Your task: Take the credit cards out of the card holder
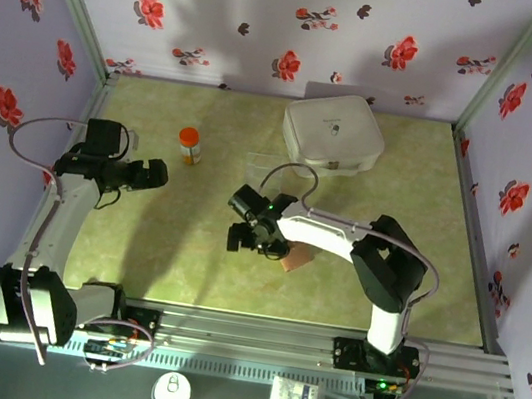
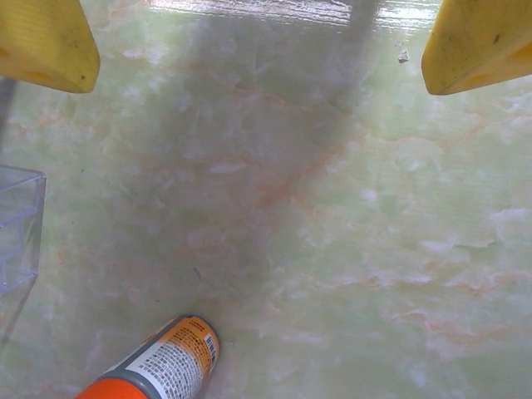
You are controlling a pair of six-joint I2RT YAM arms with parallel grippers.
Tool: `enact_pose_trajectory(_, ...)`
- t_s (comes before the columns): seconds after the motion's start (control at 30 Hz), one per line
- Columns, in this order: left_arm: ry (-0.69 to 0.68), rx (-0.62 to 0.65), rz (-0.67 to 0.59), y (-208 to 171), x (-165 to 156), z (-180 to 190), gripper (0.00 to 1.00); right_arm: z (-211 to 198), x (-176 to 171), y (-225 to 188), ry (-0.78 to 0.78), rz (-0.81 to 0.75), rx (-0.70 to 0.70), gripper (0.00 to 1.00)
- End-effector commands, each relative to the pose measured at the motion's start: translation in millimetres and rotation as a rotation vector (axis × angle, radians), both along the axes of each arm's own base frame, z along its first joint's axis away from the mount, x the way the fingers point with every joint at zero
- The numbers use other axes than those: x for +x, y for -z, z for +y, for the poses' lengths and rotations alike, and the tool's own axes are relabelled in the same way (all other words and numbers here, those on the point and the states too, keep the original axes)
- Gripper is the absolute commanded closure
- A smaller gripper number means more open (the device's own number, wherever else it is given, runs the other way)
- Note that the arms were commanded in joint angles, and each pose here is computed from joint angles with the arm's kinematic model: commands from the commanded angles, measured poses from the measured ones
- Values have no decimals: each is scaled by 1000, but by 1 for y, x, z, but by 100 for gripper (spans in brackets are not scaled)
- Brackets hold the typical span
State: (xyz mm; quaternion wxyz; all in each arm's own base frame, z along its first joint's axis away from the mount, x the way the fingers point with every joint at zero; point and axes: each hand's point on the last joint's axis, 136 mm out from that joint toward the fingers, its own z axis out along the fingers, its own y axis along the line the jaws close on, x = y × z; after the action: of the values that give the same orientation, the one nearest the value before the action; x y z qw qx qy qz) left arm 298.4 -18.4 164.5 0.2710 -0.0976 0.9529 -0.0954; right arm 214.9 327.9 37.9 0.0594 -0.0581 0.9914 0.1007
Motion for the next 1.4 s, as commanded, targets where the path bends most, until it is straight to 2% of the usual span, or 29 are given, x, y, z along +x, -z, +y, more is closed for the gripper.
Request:
enact_pose_trajectory(0.0,4,17,36,7,-6,3,0,-11,14,-2,-38,-7,-39,5)
enact_pose_trajectory(0.33,1,28,52,11,-5,6,0,-49,42,-22,-29,-40,-87,5)
enact_pose_trajectory(0.67,2,29,62,13,-4,6,0,-97,35,-17,14,-16,-134,4)
enact_pose_trajectory(1.1,-1,33,69,14,-6,7,0,-106,15,13,12,51,-123,5)
enact_pose_trajectory(1.37,-2,34,71,14,-7,7,0,-106,13,19,4,62,-129,13)
